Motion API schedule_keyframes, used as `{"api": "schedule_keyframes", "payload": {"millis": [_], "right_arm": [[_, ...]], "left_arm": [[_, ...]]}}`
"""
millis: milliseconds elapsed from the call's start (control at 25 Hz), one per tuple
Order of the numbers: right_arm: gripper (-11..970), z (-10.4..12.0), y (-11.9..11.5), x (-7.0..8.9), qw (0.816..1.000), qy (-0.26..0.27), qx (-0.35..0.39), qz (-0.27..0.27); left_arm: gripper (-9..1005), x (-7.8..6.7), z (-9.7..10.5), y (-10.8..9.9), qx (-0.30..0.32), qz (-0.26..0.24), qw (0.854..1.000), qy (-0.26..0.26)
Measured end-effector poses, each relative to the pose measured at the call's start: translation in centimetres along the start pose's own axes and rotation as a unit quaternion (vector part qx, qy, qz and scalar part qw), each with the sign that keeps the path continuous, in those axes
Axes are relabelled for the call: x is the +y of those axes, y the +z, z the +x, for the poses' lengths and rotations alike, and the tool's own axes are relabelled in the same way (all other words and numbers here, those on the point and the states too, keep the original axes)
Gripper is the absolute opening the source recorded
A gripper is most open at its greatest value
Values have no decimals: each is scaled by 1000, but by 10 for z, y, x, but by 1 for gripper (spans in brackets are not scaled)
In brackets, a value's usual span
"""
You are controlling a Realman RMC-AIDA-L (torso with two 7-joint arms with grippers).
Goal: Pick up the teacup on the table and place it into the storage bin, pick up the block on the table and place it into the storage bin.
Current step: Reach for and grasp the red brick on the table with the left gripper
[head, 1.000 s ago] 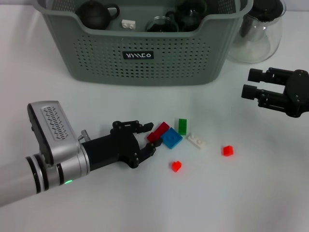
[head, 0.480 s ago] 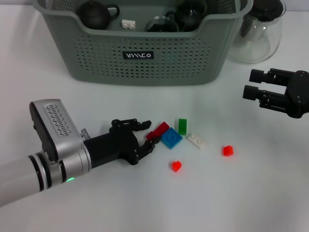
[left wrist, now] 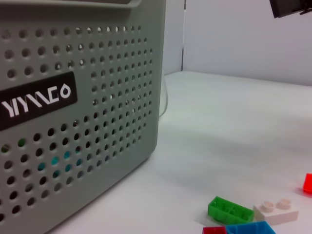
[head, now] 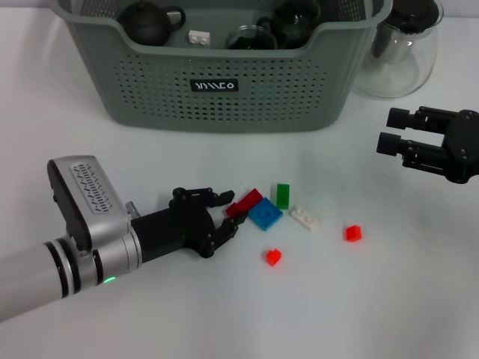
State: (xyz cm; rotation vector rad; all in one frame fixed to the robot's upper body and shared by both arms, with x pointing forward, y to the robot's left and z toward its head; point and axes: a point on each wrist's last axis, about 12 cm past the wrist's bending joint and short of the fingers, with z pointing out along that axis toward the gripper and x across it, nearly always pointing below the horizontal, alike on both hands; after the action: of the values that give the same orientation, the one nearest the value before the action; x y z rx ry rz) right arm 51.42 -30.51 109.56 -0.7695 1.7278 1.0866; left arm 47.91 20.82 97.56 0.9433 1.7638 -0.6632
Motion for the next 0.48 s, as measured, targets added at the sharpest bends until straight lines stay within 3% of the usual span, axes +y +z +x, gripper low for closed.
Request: {"api": "schedule_keyframes", "payload": {"millis": [240, 480], "right_arm": [[613, 1, -1, 0, 1000, 1, 0, 0], [613, 1, -1, 1, 1000, 2, 0, 1]], "left_arm": [[348, 0, -1, 0, -2, 1, 1000, -1], [247, 1, -1, -1, -4, 0, 1000, -2]]}}
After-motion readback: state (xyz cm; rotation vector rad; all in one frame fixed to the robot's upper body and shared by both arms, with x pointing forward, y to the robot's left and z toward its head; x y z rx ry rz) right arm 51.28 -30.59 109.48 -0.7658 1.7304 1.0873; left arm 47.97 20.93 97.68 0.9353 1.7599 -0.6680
